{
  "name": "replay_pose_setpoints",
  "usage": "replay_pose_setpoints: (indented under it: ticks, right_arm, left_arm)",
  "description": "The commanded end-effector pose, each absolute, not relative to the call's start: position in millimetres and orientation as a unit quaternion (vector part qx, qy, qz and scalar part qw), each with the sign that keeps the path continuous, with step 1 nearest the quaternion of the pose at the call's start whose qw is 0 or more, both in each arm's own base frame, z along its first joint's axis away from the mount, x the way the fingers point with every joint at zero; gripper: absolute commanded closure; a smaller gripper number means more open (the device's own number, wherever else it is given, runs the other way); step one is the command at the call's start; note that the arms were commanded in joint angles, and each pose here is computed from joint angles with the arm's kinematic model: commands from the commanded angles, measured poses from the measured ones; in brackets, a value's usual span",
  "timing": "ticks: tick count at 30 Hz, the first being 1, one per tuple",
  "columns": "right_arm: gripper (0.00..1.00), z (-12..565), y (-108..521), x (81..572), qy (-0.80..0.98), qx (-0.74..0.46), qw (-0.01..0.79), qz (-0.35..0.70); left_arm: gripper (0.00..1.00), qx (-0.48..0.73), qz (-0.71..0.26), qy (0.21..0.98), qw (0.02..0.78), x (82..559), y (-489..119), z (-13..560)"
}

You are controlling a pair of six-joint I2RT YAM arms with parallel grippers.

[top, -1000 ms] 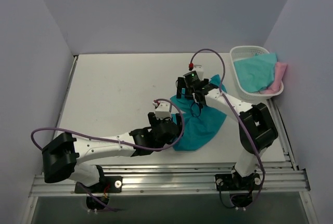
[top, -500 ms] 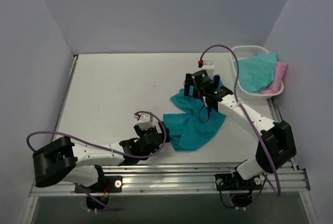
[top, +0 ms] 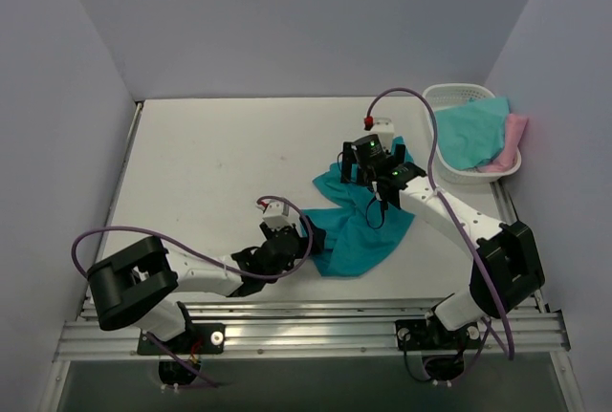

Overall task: Fold and stack the t-shirts
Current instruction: Flatten the tshirt out

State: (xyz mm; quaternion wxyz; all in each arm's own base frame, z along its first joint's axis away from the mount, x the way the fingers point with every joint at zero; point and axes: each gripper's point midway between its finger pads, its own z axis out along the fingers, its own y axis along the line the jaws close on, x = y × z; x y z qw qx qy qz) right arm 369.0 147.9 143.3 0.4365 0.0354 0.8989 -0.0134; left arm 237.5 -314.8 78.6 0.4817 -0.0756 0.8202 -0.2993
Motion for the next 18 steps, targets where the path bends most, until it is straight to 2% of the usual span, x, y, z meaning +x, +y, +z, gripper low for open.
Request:
replay_pose_setpoints:
  ticks: [1,18]
  right_arm:
    - [0.00,147,135,367,0.895,0.042,0.443,-0.038]
    - [0.00,141,130,369,0.894,0.048,0.443,-0.046]
  left_arm:
    - [0.05,-0.103,-0.340,0.796,0.490,246,-330,108]
    - [0.00,-0.103,-0.345,0.802,0.477,244,-336,101]
